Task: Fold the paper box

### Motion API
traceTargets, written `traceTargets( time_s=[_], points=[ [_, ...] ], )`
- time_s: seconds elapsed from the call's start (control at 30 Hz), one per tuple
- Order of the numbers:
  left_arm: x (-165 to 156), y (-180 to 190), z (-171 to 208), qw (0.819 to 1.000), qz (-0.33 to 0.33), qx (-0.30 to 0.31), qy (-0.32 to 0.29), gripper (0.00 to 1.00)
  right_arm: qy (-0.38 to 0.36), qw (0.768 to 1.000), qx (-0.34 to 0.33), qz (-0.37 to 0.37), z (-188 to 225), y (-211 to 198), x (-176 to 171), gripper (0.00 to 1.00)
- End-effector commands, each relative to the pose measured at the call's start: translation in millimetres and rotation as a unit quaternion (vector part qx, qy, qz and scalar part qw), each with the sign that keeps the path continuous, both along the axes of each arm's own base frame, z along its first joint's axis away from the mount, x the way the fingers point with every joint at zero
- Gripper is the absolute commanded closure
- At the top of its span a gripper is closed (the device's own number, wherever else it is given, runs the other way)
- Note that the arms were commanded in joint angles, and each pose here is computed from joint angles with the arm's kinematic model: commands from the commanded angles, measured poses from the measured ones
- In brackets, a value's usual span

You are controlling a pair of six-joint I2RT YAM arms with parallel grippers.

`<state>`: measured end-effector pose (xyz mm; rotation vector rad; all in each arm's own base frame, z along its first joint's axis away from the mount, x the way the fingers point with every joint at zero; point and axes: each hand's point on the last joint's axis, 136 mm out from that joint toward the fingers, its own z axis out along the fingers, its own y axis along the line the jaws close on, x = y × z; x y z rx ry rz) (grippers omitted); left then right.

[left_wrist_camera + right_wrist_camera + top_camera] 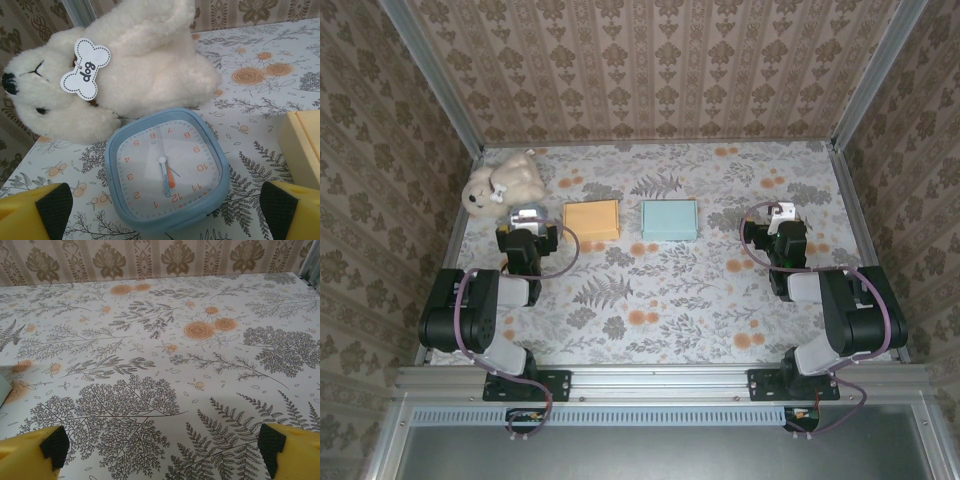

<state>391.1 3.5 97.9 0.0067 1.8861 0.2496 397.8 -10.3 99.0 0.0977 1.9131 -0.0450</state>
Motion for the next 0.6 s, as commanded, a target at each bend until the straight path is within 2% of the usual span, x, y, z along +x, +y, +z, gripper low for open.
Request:
traceTargets(
  time_s=[0.0, 0.57],
  points=[
    [-0.6, 1.7, 3.7, 1.000, 0.003, 0.009, -0.010, 0.00, 0.002, 1.000, -0.005, 0.008, -0.7, 3.0, 1.7, 0.00],
    [0.2, 1.7, 2.6, 1.000, 0.002, 0.008, -0.007, 0.00, 0.003, 1.000, -0.005, 0.008, -0.9, 3.2, 1.8, 0.00]
  ],
)
